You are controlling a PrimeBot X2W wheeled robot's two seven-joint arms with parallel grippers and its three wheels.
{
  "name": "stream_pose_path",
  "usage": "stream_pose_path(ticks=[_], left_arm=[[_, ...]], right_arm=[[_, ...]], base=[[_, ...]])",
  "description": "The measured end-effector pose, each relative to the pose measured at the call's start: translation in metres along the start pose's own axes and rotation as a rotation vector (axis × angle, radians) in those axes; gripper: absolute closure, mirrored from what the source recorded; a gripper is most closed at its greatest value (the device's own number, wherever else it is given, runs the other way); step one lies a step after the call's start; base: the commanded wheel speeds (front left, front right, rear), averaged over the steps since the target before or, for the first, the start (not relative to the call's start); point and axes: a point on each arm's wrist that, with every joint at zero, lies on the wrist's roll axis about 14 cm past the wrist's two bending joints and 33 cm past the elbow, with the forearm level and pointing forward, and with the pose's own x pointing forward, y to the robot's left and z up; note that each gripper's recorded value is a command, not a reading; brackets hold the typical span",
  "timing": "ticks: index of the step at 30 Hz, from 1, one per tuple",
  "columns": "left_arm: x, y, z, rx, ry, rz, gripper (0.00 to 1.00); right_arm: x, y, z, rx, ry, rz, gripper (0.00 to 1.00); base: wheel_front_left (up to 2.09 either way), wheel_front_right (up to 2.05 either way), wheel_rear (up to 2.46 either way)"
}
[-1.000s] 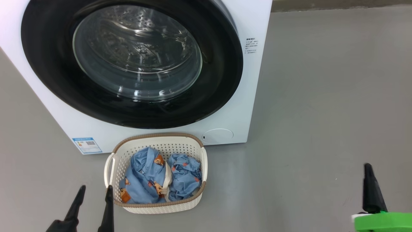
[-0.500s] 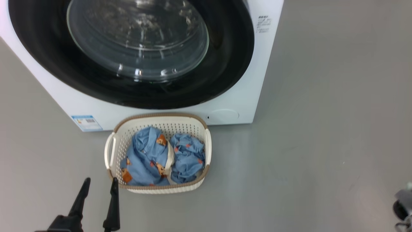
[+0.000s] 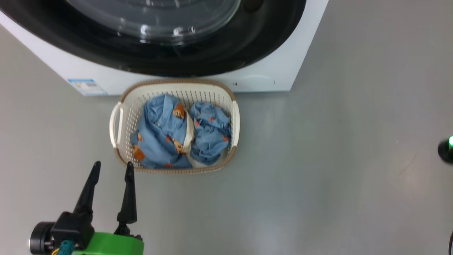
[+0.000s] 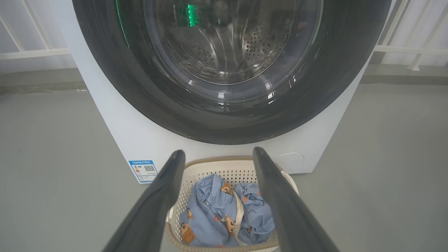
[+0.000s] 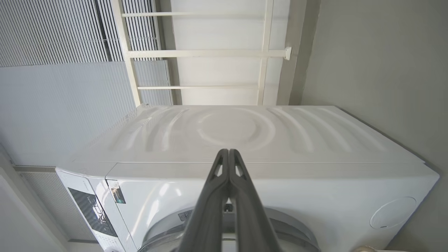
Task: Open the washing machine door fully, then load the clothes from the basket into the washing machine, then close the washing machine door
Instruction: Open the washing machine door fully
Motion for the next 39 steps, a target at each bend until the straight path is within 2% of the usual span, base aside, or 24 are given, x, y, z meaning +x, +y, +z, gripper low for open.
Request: stream_pose_path(ticks=[10,17,30,39], left_arm=[[0.014,0.005,-0.025,0.032,0.061,0.010,0.00],[0.008,0.017,-0.038,0.051,0.103,0.055,0.00],[0.001,0.028,-0.049,0.057,0.146,0.102,0.00],[-0.007,0.029,-0.056,0.052,0.179,0.125,0.00]], right_arm=[[0.067,0.005,-0.052,-0.055,0.216,0.059,1.00],[0.099,0.012,-0.107,-0.092,0.374,0.113,1.00],[0.123,0.026,-0.190,-0.136,0.601,0.200,1.00],[0.131,0.025,-0.220,-0.137,0.668,0.223,1.00]], base=[[0.00,0.00,0.00],[0.00,0.00,0.00],[0.00,0.00,0.00],[0.00,0.00,0.00]])
